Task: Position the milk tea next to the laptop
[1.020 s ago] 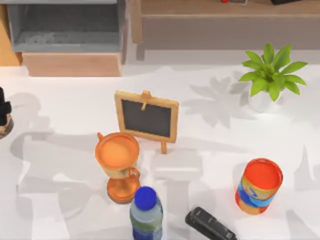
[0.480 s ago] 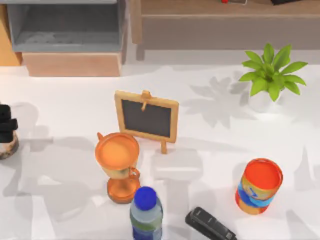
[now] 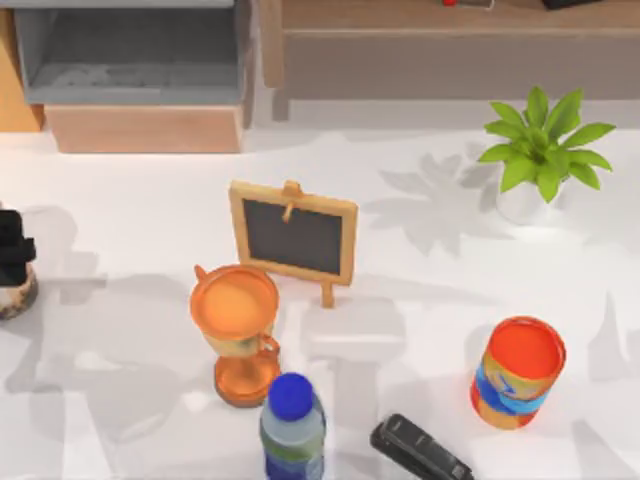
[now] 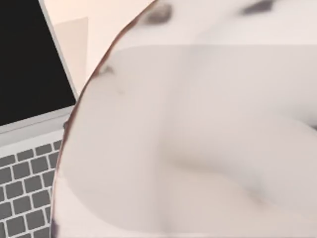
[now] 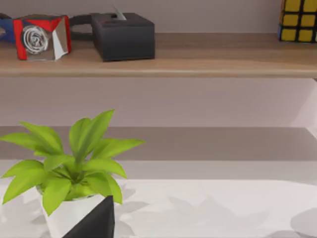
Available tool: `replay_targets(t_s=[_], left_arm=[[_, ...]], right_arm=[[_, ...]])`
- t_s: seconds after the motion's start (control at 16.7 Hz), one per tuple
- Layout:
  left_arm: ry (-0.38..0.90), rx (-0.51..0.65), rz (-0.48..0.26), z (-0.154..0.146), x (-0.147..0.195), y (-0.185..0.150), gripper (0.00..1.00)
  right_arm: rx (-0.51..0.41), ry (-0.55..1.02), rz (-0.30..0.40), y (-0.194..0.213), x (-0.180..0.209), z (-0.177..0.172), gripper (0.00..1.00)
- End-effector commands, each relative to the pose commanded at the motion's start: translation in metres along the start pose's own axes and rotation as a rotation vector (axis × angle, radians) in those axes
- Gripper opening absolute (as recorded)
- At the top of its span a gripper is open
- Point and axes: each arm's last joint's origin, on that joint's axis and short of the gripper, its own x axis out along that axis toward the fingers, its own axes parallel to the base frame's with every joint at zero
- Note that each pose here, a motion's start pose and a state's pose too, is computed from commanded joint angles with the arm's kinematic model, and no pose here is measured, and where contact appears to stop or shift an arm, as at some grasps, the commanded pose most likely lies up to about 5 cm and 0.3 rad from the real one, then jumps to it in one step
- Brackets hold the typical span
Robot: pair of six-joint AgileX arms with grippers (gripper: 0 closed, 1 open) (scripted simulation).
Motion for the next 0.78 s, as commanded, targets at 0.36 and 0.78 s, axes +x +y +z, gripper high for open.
replay_targets(t_s=[0.36,0.78], left_arm=[[0.000,0.000,0.000,0.0000,0.0000,0.0000,0.90],[0.000,0.000,0.000,0.0000,0.0000,0.0000,1.00]], right_arm=[[0.000,0.000,0.000,0.0000,0.0000,0.0000,1.00],[0.000,0.000,0.000,0.0000,0.0000,0.0000,1.00]])
